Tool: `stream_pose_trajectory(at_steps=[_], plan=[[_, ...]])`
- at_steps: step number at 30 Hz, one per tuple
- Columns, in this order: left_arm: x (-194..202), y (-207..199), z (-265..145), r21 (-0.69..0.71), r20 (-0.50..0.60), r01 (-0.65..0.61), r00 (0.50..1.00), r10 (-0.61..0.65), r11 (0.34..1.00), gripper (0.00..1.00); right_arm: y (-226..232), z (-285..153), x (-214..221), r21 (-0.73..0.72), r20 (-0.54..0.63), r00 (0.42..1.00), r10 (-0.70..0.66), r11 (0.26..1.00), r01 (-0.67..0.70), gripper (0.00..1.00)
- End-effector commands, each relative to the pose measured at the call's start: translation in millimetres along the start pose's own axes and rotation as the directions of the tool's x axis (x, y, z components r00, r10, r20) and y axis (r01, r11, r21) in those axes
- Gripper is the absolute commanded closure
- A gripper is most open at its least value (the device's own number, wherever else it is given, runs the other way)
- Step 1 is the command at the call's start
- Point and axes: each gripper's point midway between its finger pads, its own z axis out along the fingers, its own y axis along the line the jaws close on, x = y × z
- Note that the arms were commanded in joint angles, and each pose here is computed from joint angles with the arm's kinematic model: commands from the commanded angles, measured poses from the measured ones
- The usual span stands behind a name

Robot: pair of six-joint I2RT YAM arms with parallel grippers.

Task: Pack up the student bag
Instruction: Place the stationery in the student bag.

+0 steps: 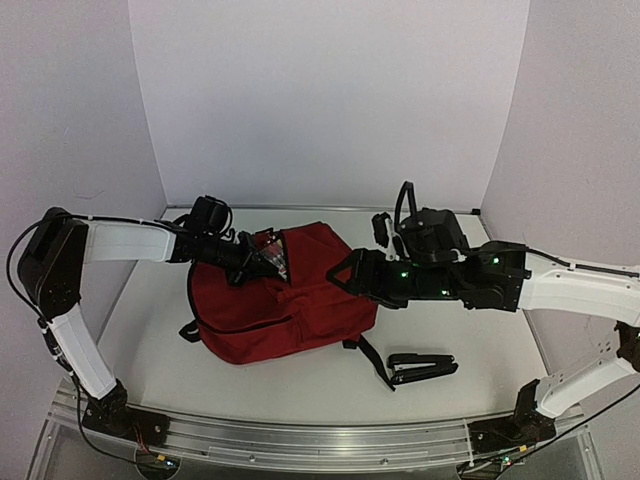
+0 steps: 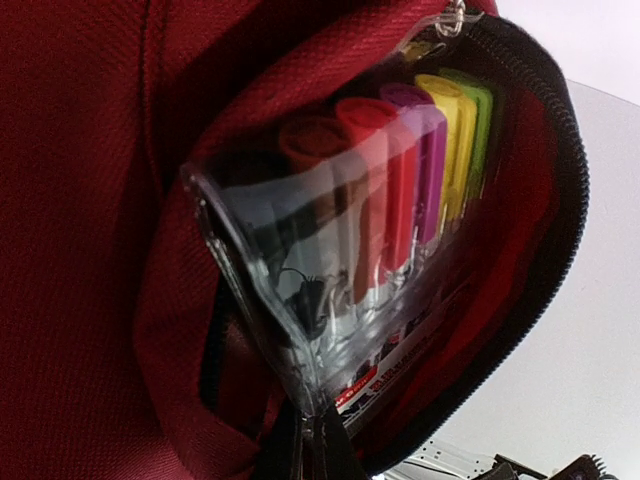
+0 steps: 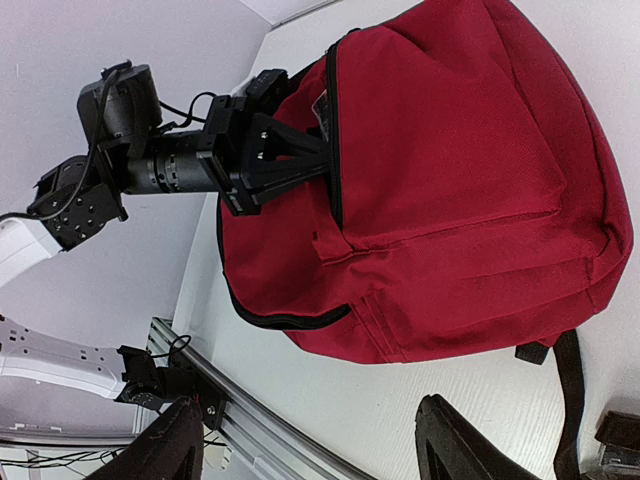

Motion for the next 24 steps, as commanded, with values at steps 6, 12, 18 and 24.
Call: stream_pose_trajectory(at_steps=[6,12,18,24], plan=[[-7.0,-51.1,24.5,0.093,0.016,-0.152,0.988,0.151,0.984,1.0,-1.0,-12.1,-2.7,-0.005,0.027,1.0,0.01,1.0,-0.01,0.28],[-5.3,-54.4,7.7,0.049,0.058,-0.208,0.977,0.205,0.977,0.92,9.3,-13.5,-13.7,0.01,0.054,0.997,-0.051,0.999,0.051,0.27],[-1.3,-44.2,-11.8,-0.028,0.093,-0.248,0.964,0.249,0.968,0.71,20.4,15.5,-32.1,0.236,0.069,0.965,-0.251,0.944,0.229,0.25],[1.5,-34.8,-38.0,-0.086,0.144,-0.263,0.951,0.273,0.961,0.57,14.8,64.8,-38.3,0.408,0.059,0.924,-0.379,0.854,0.324,0.22]])
